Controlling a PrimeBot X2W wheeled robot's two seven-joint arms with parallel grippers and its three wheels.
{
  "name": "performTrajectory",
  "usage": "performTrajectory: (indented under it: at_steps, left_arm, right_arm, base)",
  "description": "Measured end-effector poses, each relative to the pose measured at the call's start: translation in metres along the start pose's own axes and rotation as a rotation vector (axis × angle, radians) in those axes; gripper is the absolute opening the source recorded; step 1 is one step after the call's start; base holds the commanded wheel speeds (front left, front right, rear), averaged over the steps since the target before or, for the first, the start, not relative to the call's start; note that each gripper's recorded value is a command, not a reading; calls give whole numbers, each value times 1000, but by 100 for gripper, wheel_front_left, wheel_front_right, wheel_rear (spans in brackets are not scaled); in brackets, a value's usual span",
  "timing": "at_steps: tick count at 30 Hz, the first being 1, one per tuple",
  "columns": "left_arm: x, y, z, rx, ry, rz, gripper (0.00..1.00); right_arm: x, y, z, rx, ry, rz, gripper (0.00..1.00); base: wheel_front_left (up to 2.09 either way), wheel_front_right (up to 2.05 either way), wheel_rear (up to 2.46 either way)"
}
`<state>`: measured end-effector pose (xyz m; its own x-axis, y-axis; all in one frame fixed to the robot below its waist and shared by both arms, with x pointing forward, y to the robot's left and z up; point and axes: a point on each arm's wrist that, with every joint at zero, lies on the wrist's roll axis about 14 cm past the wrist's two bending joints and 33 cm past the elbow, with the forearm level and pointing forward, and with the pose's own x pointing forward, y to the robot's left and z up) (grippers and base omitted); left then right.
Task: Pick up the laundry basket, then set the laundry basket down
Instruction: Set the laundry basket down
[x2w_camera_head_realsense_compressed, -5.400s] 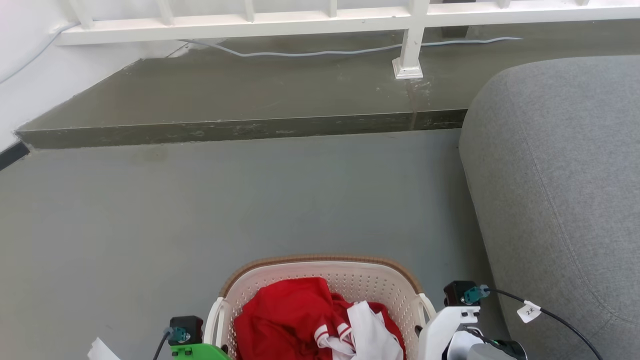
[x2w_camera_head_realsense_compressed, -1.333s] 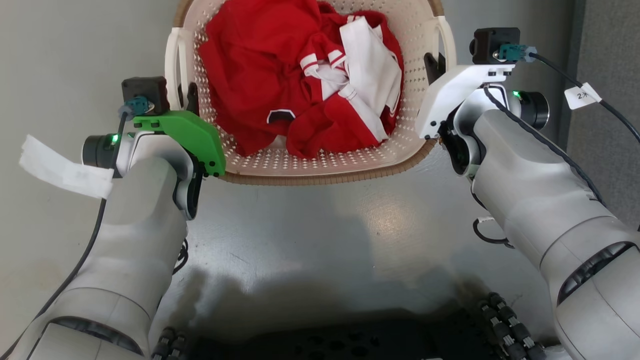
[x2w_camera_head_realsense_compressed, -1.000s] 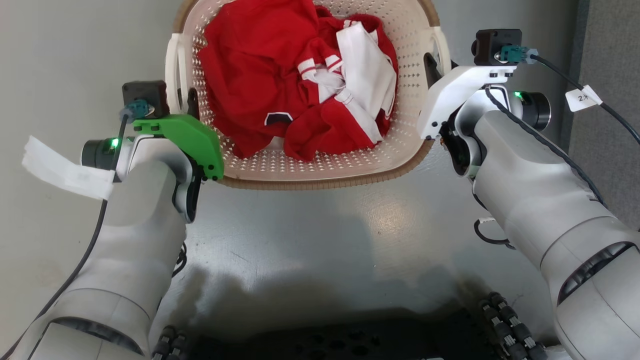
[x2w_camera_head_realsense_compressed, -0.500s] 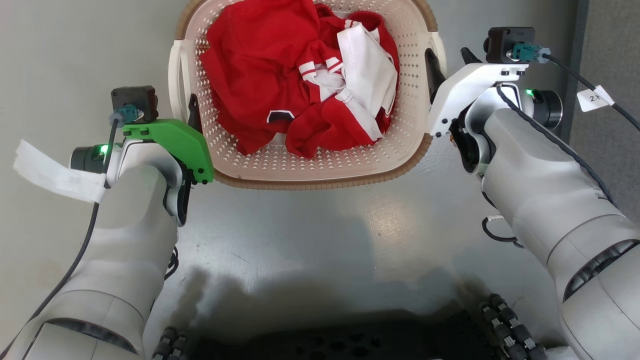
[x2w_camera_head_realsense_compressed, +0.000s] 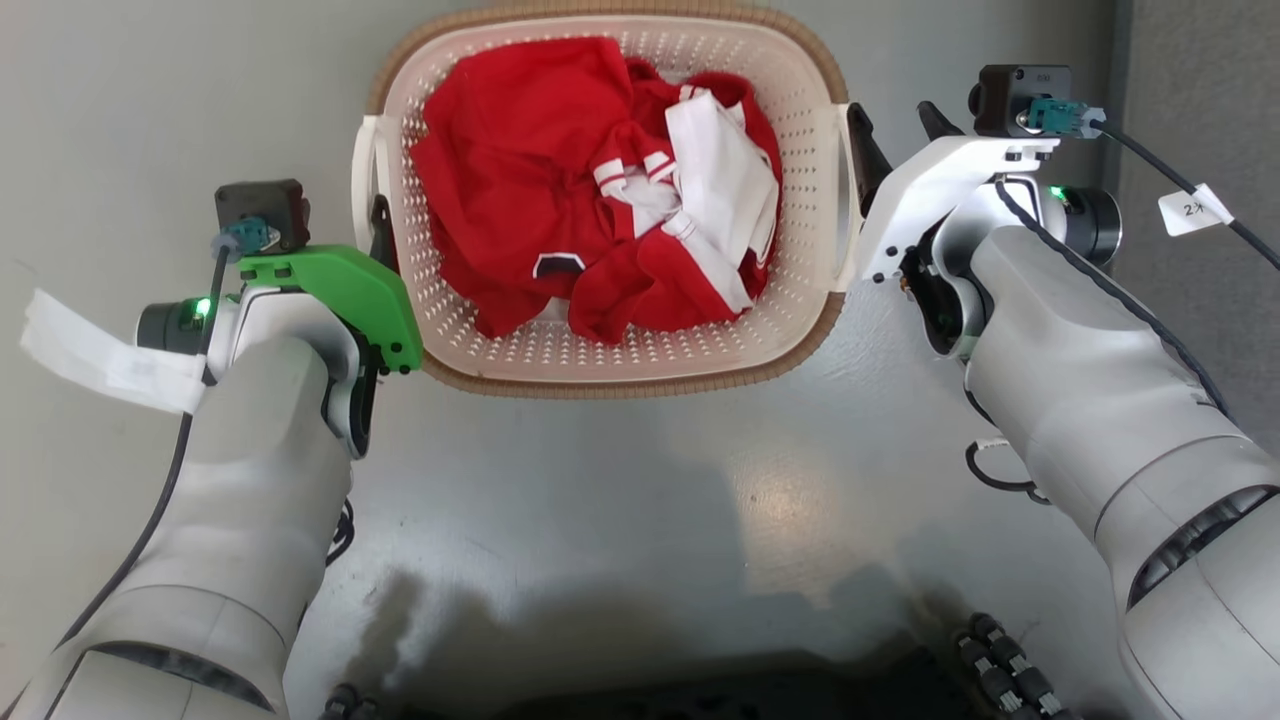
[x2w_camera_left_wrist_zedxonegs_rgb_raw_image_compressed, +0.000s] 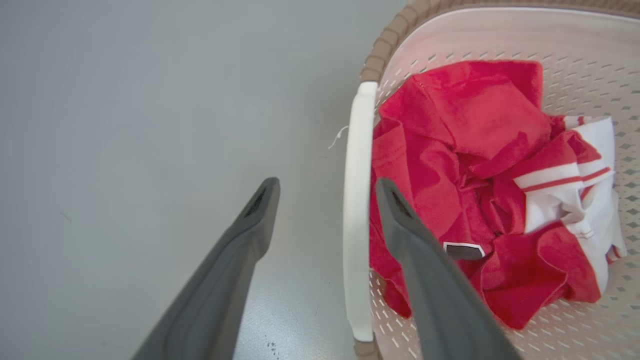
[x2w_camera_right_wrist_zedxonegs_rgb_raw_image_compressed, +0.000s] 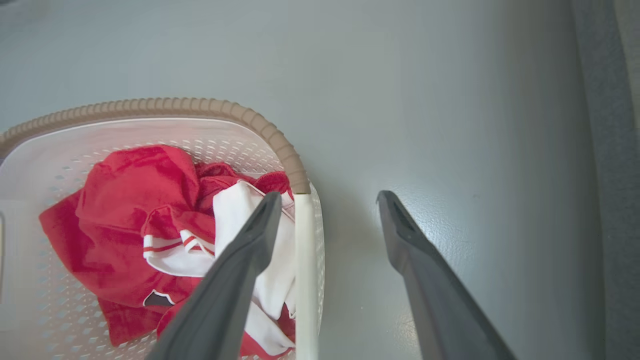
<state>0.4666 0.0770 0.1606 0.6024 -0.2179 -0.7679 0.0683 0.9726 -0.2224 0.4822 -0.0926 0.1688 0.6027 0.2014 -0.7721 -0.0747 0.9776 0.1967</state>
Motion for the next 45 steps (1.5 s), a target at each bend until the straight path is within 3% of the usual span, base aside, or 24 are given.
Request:
performTrajectory:
  at_steps: [6, 12, 24, 36, 45]
  left_arm:
    - [-12, -5, 7, -8, -23, -4, 100]
    - [-20, -18, 44, -22, -126, -40, 100]
    - [-73, -36, 128, 2, -400, -95, 100]
    - [-157, -41, 170, 14, -641, -86, 100]
    - [-213, -35, 164, 4, -735, -56, 100]
  right_arm:
    - [-12, 3, 14, -3, -38, 8, 100]
    - [-25, 8, 32, -2, -85, 22, 100]
    - [-78, 26, 138, 3, -398, 81, 100]
    - [-162, 29, 174, 11, -629, 78, 100]
    - [-214, 30, 152, 31, -698, 64, 100]
  base:
    - [0, 0, 0]
    - [0, 0, 0]
    - [0, 0, 0]
    - [0, 0, 0]
    - [0, 0, 0]
